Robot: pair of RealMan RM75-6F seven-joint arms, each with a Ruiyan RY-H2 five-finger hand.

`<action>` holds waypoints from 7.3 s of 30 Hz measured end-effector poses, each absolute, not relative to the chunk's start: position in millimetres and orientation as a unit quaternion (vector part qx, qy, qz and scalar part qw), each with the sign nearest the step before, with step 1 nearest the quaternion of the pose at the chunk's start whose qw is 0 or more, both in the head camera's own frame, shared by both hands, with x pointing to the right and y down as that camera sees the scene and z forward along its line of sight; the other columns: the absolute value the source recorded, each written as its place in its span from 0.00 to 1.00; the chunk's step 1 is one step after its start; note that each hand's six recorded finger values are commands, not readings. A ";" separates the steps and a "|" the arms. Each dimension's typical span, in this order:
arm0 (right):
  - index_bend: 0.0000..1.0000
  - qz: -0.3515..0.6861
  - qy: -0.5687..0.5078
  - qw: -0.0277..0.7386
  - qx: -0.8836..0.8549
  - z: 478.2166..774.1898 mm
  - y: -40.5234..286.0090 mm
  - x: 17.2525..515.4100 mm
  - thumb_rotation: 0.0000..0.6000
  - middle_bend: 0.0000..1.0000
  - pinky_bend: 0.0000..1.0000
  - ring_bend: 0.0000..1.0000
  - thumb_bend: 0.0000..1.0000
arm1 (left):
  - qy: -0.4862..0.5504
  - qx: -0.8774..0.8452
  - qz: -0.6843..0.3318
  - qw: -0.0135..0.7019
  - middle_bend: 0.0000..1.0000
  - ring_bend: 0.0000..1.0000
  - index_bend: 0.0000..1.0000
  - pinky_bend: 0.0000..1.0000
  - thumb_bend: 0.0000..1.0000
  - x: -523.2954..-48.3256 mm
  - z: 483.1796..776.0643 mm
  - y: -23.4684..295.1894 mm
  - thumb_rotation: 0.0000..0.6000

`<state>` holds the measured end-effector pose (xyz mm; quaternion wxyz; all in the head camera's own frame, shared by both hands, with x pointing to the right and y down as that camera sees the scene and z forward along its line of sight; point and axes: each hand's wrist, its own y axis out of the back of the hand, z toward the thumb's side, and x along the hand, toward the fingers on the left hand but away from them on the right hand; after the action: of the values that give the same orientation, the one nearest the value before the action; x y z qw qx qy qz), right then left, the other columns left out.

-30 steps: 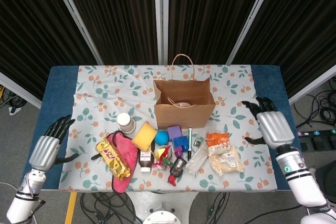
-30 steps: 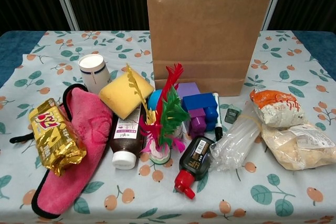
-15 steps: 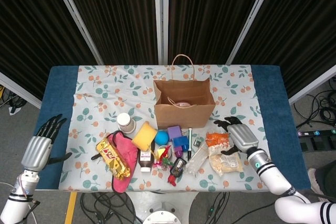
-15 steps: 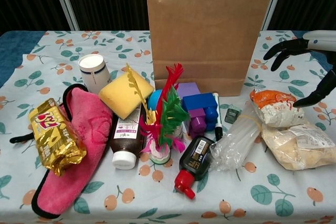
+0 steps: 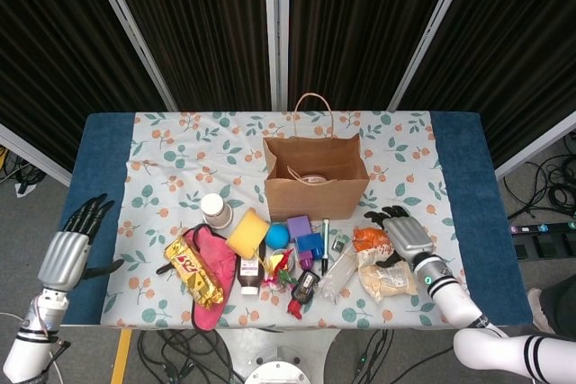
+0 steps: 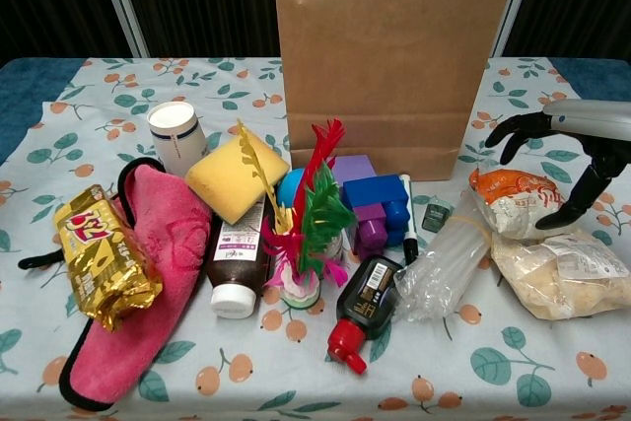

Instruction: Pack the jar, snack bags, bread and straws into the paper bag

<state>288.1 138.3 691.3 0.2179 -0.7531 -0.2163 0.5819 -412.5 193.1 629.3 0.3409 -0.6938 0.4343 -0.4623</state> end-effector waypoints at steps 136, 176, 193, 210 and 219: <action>0.27 0.561 -0.104 0.347 -0.744 657.2 215.3 320.2 1.00 0.26 0.00 0.09 0.00 | 0.447 -0.679 -0.468 0.347 0.13 0.03 0.08 0.16 0.02 -424.7 623.1 194.3 1.00; 0.72 0.410 -0.349 0.505 -0.675 499.5 107.0 256.3 1.00 0.59 0.22 0.44 0.19 | 0.444 -0.692 -0.458 0.339 0.13 0.03 0.08 0.16 0.02 -418.9 625.2 198.7 1.00; 0.72 0.395 -0.420 0.487 -0.656 503.6 -10.2 162.1 1.00 0.59 0.22 0.44 0.20 | 0.440 -0.691 -0.466 0.334 0.13 0.03 0.08 0.16 0.02 -422.6 628.7 195.4 1.00; 0.62 0.433 -0.392 0.503 -0.637 561.8 -17.6 121.7 1.00 0.51 0.16 0.35 0.14 | 0.445 -0.690 -0.467 0.330 0.13 0.03 0.08 0.16 0.02 -429.8 629.9 193.3 1.00; 0.29 0.465 -0.359 0.486 -0.647 571.3 -15.2 132.7 1.00 0.30 0.00 0.12 0.01 | 0.445 -0.690 -0.465 0.330 0.13 0.03 0.08 0.16 0.02 -428.8 630.6 193.7 1.00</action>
<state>132.7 -15.2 571.3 0.4860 -0.6466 -0.3594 0.4653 -428.8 193.7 630.6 0.3298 -0.6904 0.4453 -0.4651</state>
